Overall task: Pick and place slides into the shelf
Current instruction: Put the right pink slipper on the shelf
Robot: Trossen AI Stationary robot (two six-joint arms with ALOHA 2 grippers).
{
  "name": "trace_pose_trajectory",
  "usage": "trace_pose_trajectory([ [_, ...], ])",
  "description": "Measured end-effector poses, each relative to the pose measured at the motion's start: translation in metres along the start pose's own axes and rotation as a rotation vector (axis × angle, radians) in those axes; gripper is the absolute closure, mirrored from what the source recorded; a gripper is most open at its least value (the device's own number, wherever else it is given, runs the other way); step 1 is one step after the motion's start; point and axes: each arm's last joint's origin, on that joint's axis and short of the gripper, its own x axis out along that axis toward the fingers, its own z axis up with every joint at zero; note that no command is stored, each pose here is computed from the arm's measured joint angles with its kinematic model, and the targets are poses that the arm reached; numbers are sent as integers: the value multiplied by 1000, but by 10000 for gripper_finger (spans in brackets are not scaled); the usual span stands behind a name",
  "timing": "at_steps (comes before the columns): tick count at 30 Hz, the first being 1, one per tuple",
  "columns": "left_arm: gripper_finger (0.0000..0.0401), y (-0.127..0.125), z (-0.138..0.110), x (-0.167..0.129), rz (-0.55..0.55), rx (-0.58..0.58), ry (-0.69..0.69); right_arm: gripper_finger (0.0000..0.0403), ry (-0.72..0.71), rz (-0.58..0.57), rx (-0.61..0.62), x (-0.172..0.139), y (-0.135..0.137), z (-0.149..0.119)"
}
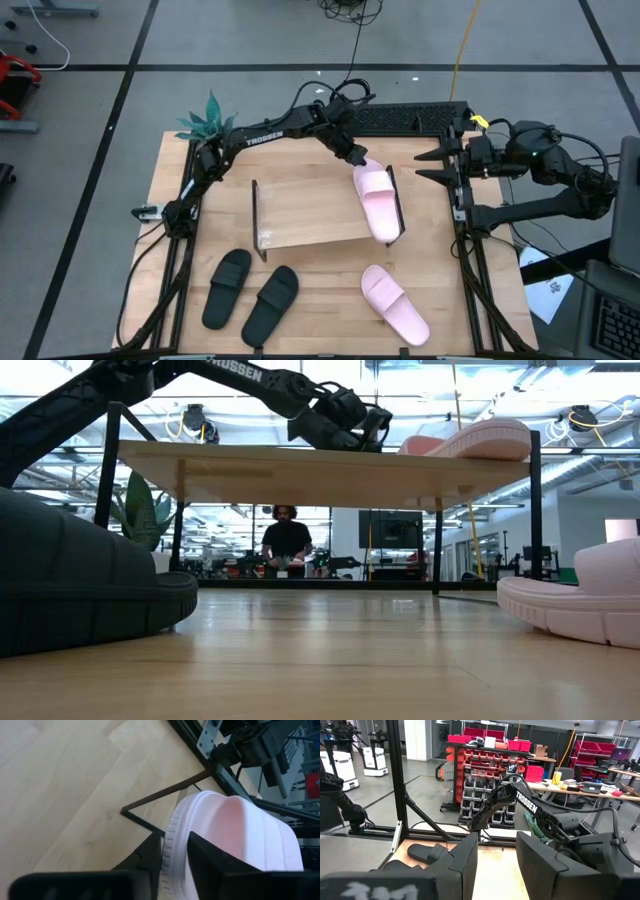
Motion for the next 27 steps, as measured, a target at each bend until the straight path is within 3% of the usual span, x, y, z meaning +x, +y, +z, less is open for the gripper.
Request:
trace_pose_trajectory([
  [12, 212, -6, 0, 1, -15, -1, -16, 277, 0, 0, -2, 0, 0, 0],
  [27, 191, 4, 6, -7, -5, -41, -38, 277, 0, 0, 18, 0, 0, 0],
])
